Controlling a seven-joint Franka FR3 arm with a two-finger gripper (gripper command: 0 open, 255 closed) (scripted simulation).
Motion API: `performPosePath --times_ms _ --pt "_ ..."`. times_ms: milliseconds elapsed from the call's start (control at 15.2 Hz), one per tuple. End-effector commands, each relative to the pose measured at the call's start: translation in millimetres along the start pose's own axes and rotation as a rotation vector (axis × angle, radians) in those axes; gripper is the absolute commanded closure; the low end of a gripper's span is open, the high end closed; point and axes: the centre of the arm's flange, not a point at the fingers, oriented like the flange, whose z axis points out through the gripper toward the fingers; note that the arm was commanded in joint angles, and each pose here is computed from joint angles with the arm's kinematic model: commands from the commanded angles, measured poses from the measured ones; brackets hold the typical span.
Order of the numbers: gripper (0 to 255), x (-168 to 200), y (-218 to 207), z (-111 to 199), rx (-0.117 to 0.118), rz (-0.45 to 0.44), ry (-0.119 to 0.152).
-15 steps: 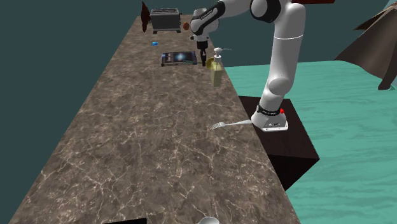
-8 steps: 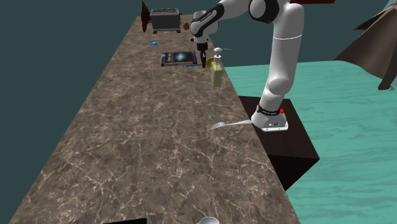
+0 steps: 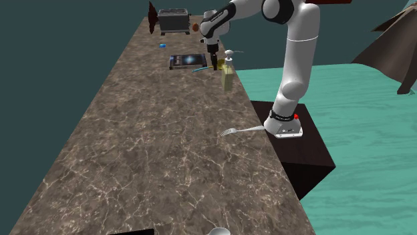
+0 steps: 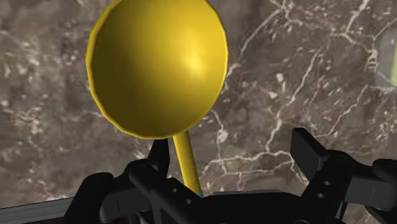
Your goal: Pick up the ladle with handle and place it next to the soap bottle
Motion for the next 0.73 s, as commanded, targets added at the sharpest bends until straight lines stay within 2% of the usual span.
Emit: performPosePath --times_ms 0,132,660 --pt "0 1.5 0.3 -20.4 0.000 0.000 0.000" --pt "0 1.5 0.3 -44.0 0.000 0.000 0.000" --pt "0 1.5 0.3 -44.0 0.000 0.000 0.000"
